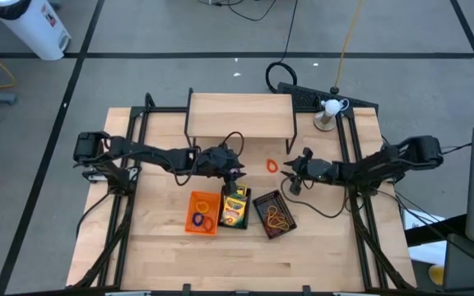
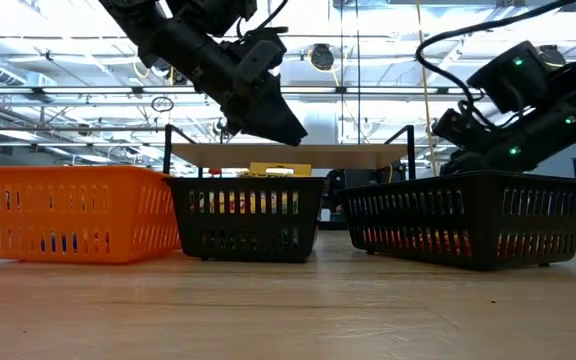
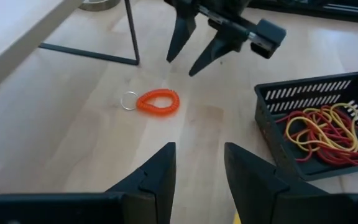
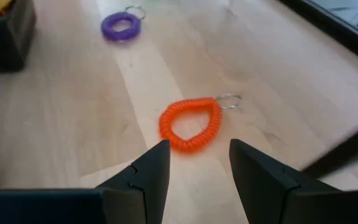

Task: Pick & Place Office Desk Supplies
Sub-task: Put the orange keychain into the orange bin

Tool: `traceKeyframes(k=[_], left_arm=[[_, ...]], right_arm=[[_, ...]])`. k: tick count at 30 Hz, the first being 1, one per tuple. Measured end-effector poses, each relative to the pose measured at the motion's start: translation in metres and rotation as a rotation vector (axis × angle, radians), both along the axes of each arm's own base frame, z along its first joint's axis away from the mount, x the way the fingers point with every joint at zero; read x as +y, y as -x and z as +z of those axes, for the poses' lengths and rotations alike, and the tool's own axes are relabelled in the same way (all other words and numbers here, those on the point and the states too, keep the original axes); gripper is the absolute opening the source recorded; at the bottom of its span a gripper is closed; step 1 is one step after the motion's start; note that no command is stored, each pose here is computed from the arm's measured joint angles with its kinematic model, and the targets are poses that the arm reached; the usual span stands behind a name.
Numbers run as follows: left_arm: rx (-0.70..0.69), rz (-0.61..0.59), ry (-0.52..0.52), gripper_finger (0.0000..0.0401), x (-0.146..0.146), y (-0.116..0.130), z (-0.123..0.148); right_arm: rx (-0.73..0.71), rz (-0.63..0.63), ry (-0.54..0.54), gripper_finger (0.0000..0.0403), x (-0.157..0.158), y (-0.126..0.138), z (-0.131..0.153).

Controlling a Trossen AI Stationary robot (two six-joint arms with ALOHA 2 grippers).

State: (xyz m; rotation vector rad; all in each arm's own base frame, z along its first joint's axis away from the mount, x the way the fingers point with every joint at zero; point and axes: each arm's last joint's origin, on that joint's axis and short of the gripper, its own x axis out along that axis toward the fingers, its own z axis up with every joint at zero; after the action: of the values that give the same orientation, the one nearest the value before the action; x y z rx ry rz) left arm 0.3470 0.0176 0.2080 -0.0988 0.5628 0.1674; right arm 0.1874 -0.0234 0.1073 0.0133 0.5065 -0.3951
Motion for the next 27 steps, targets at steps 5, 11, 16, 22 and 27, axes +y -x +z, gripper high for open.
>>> traceKeyframes(k=[5, 11, 16, 22, 27], left_arm=[[-0.001, -0.014, 0.001, 0.0138, -0.005, 0.000, 0.000], [-0.004, -0.011, 0.029, 0.0138, -0.010, 0.000, 0.000], [0.000, -0.022, 0.036, 0.0138, -0.016, 0.000, 0.000], [-0.001, -0.035, 0.043, 0.0138, -0.022, 0.000, 0.000], [-0.003, -0.043, 0.045, 0.0138, -0.025, 0.000, 0.000]], right_arm=[[0.052, 0.083, 0.041, 0.0155, 0.000, -0.012, -0.002], [0.100, 0.149, 0.092, 0.0155, -0.001, -0.032, -0.004], [0.127, 0.226, 0.064, 0.0155, -0.003, -0.048, -0.008], [0.208, 0.233, 0.021, 0.0155, -0.010, -0.057, -0.011], [0.213, 0.203, 0.017, 0.0155, -0.017, -0.057, -0.008]])
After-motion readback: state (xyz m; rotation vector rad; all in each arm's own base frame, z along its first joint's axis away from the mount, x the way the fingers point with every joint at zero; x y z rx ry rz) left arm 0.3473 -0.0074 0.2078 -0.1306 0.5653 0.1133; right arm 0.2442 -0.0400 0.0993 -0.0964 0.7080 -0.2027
